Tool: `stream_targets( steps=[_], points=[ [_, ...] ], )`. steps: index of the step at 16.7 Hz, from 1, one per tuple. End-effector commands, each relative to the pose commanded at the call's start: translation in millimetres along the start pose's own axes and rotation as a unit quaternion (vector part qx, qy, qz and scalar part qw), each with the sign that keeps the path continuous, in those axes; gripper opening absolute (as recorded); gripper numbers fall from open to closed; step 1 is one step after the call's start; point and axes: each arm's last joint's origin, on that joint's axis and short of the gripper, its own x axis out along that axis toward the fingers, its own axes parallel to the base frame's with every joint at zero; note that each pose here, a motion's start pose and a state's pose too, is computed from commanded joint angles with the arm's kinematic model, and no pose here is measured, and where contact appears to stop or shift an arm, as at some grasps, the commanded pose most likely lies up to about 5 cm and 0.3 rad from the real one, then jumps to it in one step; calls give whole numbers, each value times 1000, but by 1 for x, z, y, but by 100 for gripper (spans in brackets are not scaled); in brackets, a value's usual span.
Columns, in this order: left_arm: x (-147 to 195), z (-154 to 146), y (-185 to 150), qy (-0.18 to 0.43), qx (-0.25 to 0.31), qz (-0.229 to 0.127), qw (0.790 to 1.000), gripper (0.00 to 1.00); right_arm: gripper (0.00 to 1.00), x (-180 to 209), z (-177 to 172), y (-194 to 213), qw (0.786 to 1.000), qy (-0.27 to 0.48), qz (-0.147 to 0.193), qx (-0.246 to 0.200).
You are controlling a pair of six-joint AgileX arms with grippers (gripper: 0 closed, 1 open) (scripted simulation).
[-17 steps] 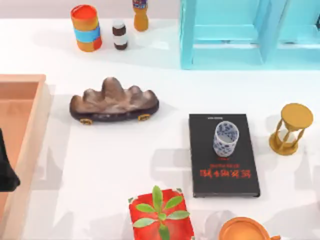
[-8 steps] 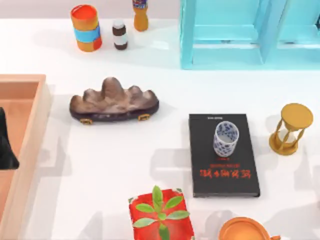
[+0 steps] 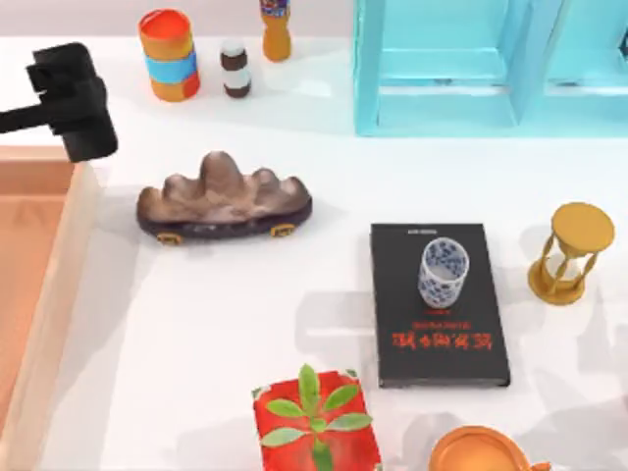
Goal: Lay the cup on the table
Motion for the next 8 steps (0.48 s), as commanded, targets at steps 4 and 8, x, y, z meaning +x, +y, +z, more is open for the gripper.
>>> stream_targets(
  steps=[4,8],
  points=[
    [49,42,-69,119,-16,11,993,100,100,0,0,0,1000,0,0,0],
    [108,41,-152,219,-8,41,975,100,100,0,0,0,1000,0,0,0]
  ],
)
